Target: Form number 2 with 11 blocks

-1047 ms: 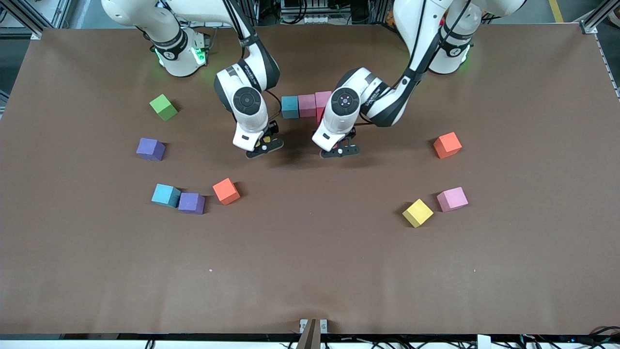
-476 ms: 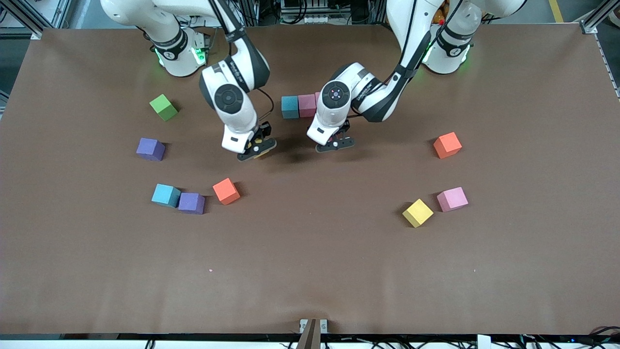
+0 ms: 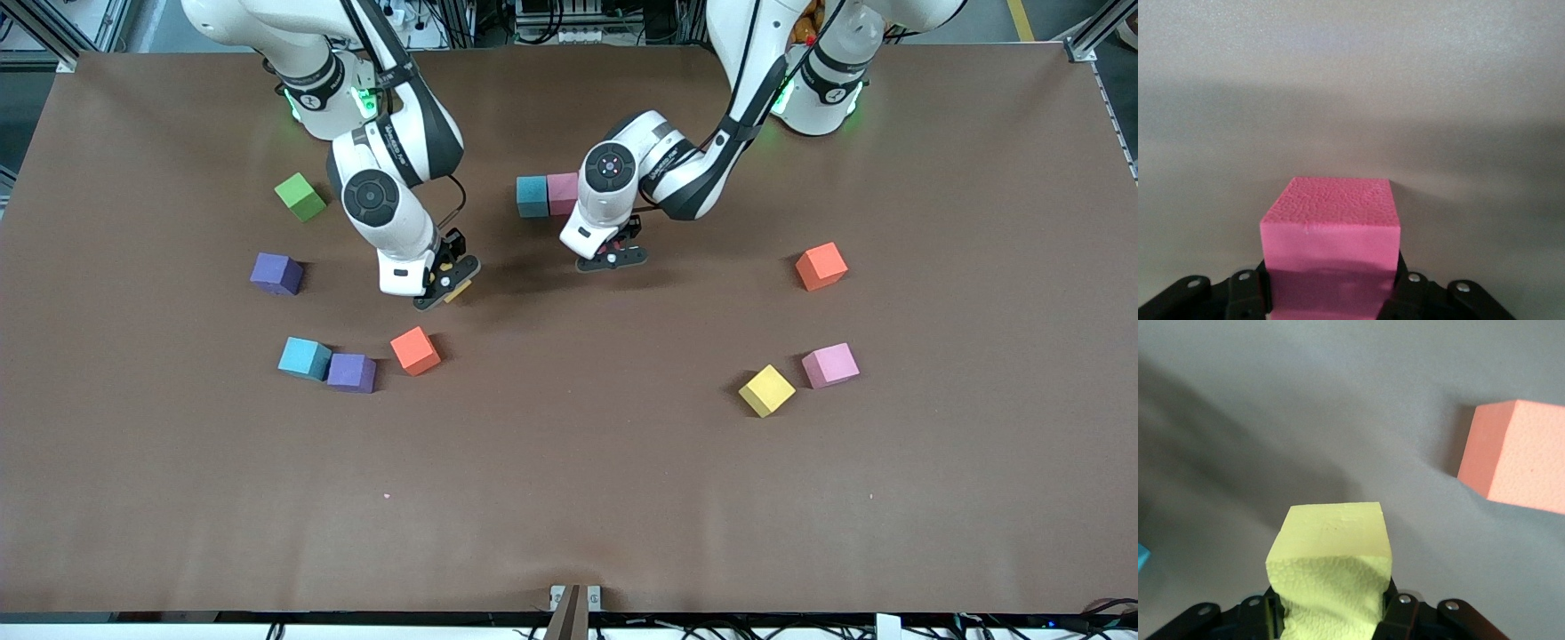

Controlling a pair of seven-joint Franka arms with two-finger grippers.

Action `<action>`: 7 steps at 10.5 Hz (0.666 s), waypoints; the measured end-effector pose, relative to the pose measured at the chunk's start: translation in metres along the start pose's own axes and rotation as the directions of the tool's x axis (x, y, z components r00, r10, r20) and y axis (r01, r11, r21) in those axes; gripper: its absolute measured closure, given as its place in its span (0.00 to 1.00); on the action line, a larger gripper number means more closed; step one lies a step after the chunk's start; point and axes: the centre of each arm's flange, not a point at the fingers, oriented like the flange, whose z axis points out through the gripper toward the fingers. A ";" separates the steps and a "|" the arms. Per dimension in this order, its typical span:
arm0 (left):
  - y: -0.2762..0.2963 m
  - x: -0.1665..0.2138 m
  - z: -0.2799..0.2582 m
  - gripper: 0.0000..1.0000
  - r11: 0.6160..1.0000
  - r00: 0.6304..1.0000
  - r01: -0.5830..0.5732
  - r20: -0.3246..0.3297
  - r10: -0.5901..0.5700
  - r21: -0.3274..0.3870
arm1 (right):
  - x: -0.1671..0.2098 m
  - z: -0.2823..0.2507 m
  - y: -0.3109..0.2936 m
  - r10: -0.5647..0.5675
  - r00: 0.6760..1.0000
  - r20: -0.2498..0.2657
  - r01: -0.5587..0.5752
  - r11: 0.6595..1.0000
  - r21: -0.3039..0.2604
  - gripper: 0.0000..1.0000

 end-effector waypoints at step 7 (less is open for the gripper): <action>0.005 -0.010 0.002 0.38 0.999 0.999 -0.042 -0.009 0.043 0.012 | -0.001 -0.003 0.006 -0.051 0.999 0.001 0.051 0.999 -0.018 0.47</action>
